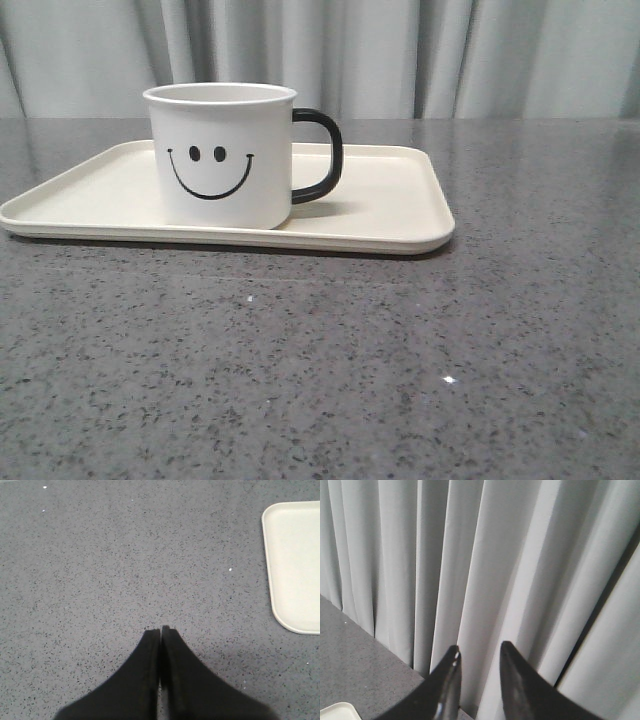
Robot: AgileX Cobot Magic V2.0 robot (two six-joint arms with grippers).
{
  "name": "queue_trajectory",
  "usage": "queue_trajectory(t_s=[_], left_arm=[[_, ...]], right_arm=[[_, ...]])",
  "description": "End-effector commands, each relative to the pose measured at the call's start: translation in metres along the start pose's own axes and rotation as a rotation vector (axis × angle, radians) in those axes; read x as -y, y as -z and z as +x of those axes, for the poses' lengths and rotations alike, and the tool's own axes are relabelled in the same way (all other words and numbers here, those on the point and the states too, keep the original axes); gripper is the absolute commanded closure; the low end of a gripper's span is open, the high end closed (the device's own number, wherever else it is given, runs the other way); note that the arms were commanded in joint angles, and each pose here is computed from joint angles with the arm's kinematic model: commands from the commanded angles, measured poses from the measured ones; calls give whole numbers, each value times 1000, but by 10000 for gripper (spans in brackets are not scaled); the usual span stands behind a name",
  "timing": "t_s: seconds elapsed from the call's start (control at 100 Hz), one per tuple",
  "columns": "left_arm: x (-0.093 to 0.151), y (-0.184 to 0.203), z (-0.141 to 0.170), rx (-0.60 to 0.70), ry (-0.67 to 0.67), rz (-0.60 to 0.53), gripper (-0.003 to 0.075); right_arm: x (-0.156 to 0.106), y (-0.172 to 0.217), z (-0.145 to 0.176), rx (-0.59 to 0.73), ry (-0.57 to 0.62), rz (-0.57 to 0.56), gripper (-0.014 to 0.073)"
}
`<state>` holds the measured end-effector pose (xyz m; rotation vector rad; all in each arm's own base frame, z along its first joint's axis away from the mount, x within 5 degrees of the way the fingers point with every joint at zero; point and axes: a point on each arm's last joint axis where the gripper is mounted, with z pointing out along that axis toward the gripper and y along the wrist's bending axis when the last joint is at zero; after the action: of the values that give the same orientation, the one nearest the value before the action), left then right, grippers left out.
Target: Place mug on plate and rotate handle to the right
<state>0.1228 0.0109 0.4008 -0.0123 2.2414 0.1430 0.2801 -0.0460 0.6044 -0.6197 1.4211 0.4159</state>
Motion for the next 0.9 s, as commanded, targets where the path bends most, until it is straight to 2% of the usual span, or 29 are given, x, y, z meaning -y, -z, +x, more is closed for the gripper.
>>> queue_trajectory(t_s=[0.0, 0.14, 0.27, 0.49, 0.57, 0.89], left_arm=[[-1, 7, -10, 88, 12, -1, 740], [-1, 7, -11, 91, 12, -1, 740], [-1, 7, -12, 100, 12, -1, 740], [-1, 7, -13, 110, 12, -1, 740], [-1, 7, -13, 112, 12, -1, 740], [-1, 7, -13, 115, 12, -1, 740]], right_arm=[[-19, 15, -27, 121, 53, 15, 384], [-14, 24, -26, 110, 54, 27, 384], [-12, 40, -26, 111, 41, -8, 384], [-11, 72, -40, 236, 38, -18, 384], [-13, 74, -40, 240, 34, -53, 384], [-10, 74, -39, 245, 9, -48, 384]])
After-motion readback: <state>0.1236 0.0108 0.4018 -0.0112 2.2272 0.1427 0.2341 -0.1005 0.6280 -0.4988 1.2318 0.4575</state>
